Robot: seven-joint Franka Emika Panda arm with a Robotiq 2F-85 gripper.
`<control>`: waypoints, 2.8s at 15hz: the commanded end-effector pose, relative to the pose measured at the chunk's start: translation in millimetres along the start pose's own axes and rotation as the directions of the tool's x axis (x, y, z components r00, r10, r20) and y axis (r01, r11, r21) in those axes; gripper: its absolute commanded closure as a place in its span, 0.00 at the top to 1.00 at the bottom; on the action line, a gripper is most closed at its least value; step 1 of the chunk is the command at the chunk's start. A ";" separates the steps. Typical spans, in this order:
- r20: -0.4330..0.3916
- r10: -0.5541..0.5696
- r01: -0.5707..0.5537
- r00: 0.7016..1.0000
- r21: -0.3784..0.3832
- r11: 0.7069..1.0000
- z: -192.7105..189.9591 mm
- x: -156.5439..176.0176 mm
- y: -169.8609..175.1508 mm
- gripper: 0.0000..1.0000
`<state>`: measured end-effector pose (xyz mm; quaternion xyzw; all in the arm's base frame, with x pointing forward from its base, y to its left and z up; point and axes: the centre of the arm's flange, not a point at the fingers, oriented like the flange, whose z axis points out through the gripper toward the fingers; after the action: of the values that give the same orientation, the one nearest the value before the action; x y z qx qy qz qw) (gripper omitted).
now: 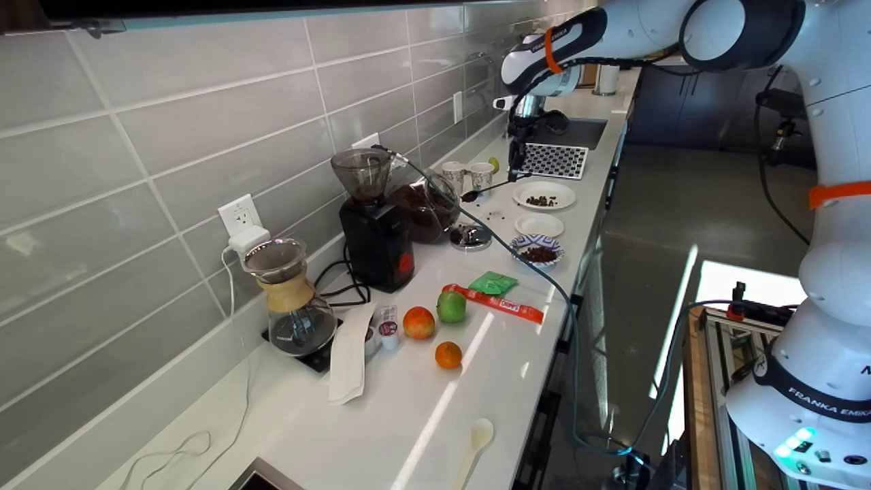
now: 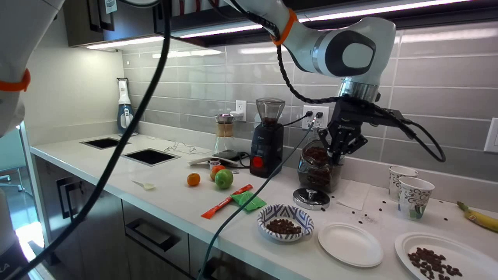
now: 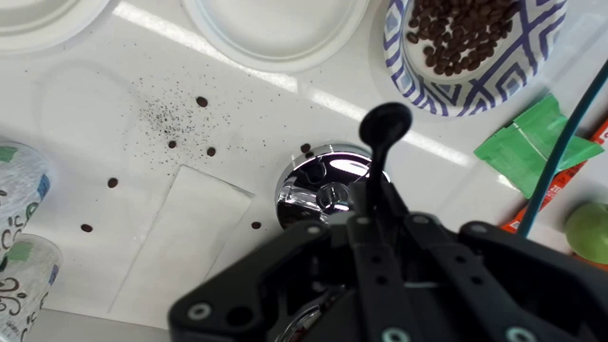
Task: Use the silver soon to put some of the brown objects onto the small plate
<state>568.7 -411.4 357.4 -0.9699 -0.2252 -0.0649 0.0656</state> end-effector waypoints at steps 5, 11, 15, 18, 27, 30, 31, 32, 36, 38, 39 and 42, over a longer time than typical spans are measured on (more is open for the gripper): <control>-0.050 0.040 -0.041 0.998 -0.023 0.999 7.4 -5.1 -10.1 0.09; -0.055 0.045 -0.046 0.997 -0.023 0.999 4.8 -6.3 -11.5 0.09; -0.030 0.053 -0.054 0.998 -0.035 0.998 12.2 -19.9 -17.8 0.02; -0.003 0.052 -0.052 0.999 -0.020 0.998 26.8 -55.2 -35.0 0.02; -0.062 0.041 -0.048 0.997 -0.103 0.994 50.5 -132.5 -63.4 0.02; -0.094 0.061 -0.072 0.994 -0.115 0.991 50.5 -139.5 -69.7 0.02; -0.108 0.077 -0.089 0.991 -0.115 0.989 50.7 -141.0 -70.0 0.02; -0.121 0.110 -0.125 0.987 -0.122 0.985 51.7 -141.5 -69.3 0.02; -0.140 0.246 -0.265 0.959 -0.140 0.954 56.2 -149.7 -63.6 0.02; -0.127 0.296 -0.314 0.947 -0.160 0.936 57.6 -157.3 -64.4 0.02; -0.123 0.318 -0.336 0.940 -0.171 0.926 58.0 -160.6 -65.0 0.02; -0.107 0.372 -0.387 0.922 -0.245 0.889 60.0 -170.1 -67.5 0.02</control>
<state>403.6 -423.2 282.5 -0.9913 -0.0479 -0.1223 -0.0121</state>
